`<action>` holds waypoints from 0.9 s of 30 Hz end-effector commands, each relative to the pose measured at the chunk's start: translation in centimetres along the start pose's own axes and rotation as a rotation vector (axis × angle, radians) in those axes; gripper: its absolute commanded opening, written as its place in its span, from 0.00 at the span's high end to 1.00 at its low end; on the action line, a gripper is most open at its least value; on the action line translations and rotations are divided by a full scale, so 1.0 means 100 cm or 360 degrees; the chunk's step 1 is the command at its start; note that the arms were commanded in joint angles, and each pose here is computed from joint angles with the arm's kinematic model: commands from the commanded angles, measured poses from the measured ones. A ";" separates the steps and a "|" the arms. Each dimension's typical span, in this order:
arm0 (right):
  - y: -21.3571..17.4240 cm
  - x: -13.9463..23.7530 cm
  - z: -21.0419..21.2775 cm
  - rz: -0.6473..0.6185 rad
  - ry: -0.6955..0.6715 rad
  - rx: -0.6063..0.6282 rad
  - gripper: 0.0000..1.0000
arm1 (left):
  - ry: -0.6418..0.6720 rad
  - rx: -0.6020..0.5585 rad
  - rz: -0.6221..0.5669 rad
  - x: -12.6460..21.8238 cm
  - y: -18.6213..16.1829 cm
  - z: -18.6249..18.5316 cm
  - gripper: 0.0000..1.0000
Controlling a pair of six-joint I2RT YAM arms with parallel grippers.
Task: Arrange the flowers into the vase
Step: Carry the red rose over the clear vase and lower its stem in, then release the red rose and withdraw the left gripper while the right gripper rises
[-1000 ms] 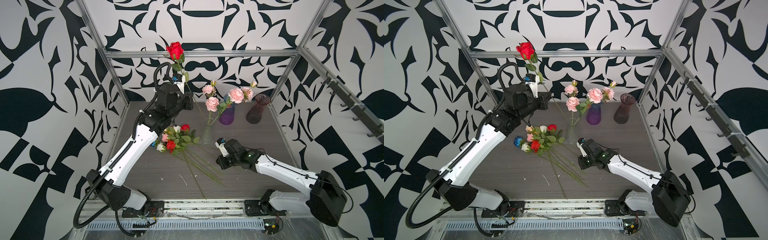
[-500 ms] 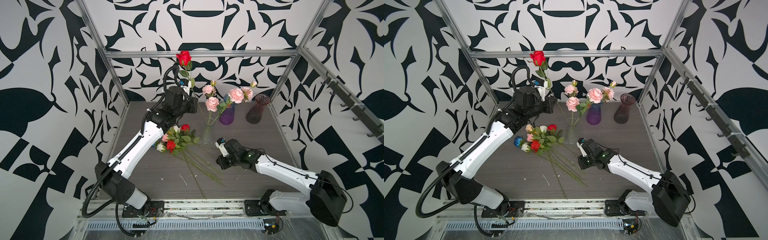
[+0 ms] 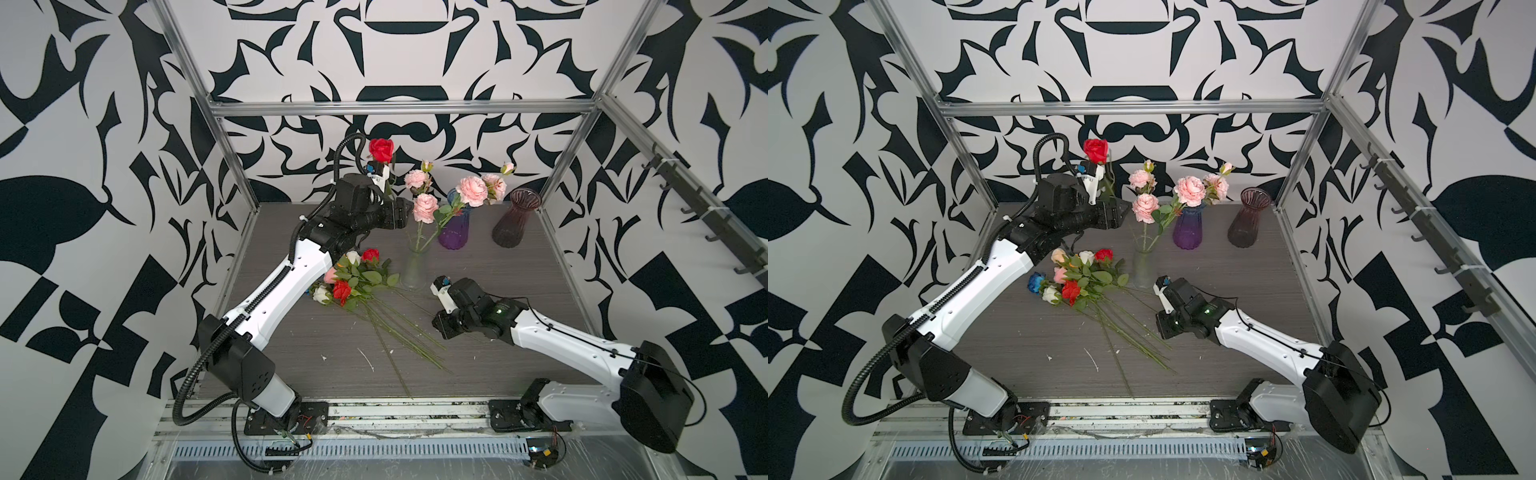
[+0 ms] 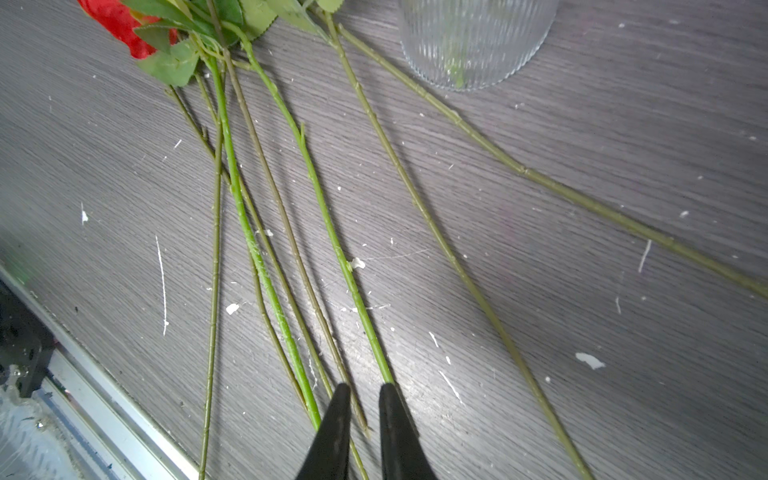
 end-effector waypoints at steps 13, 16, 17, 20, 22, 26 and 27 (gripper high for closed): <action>0.007 0.012 0.002 -0.0099 0.0056 0.0006 0.81 | -0.0136 -0.0003 0.0019 0.062 -0.043 0.001 0.21; 0.011 0.026 0.005 -0.0186 0.0087 0.0029 0.80 | -0.0137 0.0015 -0.0006 0.083 -0.063 0.004 0.21; 0.014 0.032 0.006 -0.0231 0.0099 0.0045 0.79 | -0.0139 0.0025 0.0013 0.085 -0.073 0.006 0.21; 0.028 0.054 0.008 -0.0430 0.0090 0.0068 0.72 | -0.0139 0.0043 0.0057 0.091 -0.093 0.009 0.22; 0.041 0.069 0.005 -0.0598 0.0044 0.0081 0.67 | -0.0130 0.0065 0.0094 0.095 -0.104 0.011 0.22; 0.063 0.079 0.002 -0.0835 -0.0049 0.0208 0.66 | -0.0118 0.0222 0.0089 0.104 -0.135 0.018 0.23; 0.067 0.075 0.003 -0.0858 -0.0054 0.0254 0.65 | -0.0125 0.0277 0.0080 0.105 -0.145 0.021 0.23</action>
Point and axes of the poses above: each gripper's point midway between its finger pads, its own x axis back along the fingers, its own z axis along the line the jaws close on, y = z × x, the point moved 3 cm from there along x, back along the fingers, and after that the axes turned 4 degrees about -x, right-handed, at the moved point
